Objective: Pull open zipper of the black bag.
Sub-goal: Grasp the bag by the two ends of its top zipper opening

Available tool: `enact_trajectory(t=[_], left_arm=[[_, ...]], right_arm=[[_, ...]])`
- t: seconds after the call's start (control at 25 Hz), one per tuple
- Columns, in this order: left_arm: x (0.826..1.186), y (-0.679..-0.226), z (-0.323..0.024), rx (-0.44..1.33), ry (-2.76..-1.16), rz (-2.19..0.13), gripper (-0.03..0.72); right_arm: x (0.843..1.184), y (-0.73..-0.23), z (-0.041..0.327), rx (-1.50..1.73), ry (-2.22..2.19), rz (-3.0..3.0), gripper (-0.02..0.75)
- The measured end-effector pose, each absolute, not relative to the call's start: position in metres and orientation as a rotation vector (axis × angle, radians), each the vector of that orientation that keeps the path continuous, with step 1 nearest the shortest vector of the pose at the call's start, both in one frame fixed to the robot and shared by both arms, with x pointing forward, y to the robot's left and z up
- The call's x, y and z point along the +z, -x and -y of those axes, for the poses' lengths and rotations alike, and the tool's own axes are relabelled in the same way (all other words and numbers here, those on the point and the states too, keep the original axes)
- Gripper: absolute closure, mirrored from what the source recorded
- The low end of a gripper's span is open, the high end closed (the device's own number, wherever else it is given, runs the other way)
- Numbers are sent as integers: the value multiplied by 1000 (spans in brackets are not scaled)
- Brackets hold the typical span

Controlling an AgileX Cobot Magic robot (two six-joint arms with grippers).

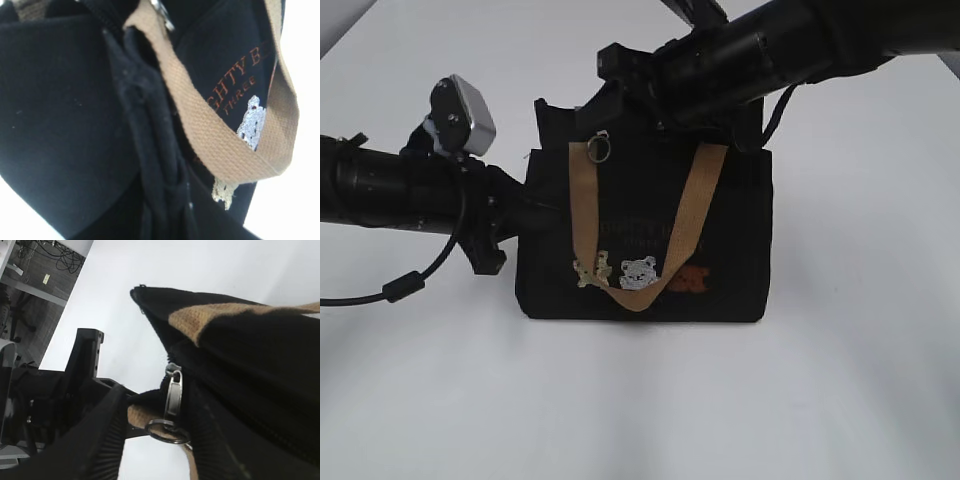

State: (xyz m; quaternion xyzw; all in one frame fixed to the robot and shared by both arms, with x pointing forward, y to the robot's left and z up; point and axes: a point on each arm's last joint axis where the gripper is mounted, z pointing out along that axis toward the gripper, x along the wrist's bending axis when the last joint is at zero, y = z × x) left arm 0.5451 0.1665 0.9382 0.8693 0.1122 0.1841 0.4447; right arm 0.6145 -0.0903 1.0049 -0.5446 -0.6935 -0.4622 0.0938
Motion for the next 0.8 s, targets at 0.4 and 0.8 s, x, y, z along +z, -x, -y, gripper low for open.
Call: enact_trajectory(t=[0.4,0.8], left_arm=[[938,-545,-167,456,-2155,-279,634],[939,-545,-166,452,-2146,-276,634]], right_arm=[[1002,-618,94,-1340,1717,1985,738],[1043,-611,190,-1161,1779,2126,738]])
